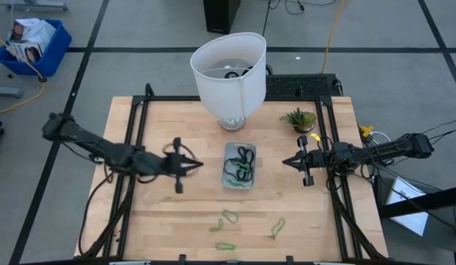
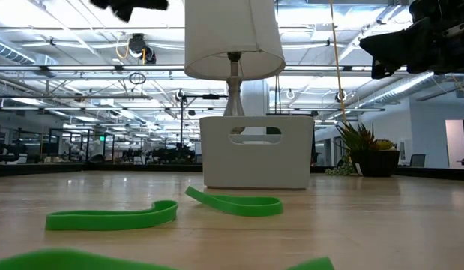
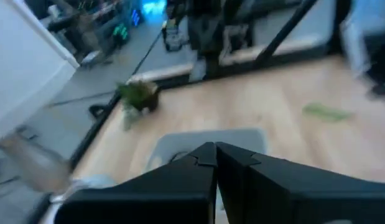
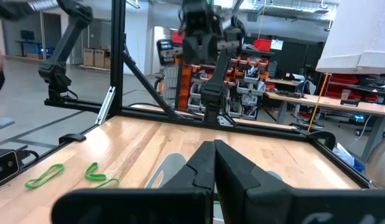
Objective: Pick and place rubber bands into bin
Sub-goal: Put the green rubber band into the gray bin
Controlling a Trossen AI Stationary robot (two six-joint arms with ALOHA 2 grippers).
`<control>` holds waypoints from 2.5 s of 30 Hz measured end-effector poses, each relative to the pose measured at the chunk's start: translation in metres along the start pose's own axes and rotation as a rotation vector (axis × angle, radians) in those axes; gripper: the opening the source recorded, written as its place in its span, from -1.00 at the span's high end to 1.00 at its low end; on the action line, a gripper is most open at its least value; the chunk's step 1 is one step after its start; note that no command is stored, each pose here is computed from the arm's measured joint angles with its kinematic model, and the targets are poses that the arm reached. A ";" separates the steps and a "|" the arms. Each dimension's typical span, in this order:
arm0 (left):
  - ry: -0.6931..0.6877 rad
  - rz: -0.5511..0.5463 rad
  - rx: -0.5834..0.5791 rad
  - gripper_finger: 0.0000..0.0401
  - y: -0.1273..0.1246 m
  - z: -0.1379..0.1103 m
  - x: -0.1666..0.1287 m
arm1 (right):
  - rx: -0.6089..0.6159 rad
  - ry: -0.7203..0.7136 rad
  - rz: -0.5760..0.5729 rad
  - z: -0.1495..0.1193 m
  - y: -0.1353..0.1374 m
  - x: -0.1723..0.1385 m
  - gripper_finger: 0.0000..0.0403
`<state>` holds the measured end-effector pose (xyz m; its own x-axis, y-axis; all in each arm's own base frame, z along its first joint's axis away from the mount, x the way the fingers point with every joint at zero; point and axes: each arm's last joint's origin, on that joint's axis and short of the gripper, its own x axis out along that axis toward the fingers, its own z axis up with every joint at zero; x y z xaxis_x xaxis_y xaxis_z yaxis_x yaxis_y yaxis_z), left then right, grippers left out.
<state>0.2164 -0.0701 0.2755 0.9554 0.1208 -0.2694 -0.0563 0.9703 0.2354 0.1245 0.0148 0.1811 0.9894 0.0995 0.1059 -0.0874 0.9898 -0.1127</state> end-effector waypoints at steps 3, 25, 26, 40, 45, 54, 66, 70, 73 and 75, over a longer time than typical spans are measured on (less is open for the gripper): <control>-0.090 -0.094 -0.040 0.94 0.000 -0.036 -0.010 | 0.000 0.000 0.000 0.000 0.000 0.000 1.00; -0.198 -0.096 0.028 0.98 -0.003 -0.109 -0.019 | -0.012 0.032 0.002 -0.004 0.000 0.003 1.00; -0.196 -0.095 0.029 0.96 -0.003 -0.109 -0.019 | -0.017 0.032 -0.002 -0.004 0.001 0.004 0.99; -0.187 -0.068 0.026 0.85 -0.002 -0.110 -0.019 | -0.038 0.516 0.157 0.034 0.058 0.056 0.95; -0.197 -0.067 0.020 0.85 -0.002 -0.108 -0.019 | -0.039 0.604 0.293 0.042 0.104 0.081 0.87; -0.324 -0.039 0.003 0.85 0.001 -0.096 -0.022 | 0.096 0.787 0.374 0.016 0.152 0.111 0.36; -0.245 -0.071 -0.061 0.85 -0.001 -0.103 -0.020 | 0.097 0.981 0.348 -0.014 0.174 0.096 -0.23; -0.225 -0.074 -0.058 0.85 -0.002 -0.105 -0.020 | 0.040 0.990 0.345 -0.020 0.177 0.094 -0.21; -0.221 -0.076 -0.074 0.85 -0.002 -0.106 -0.020 | 0.031 1.005 0.342 -0.025 0.178 0.095 -0.17; -0.213 -0.078 -0.073 0.85 -0.002 -0.107 -0.020 | 0.024 1.026 0.344 -0.031 0.181 0.094 -0.16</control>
<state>0.1669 -0.0521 0.1808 0.9968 0.0058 -0.0796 0.0064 0.9884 0.1515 0.2053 0.2003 0.1399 0.5357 0.2504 -0.8064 -0.3707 0.9278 0.0419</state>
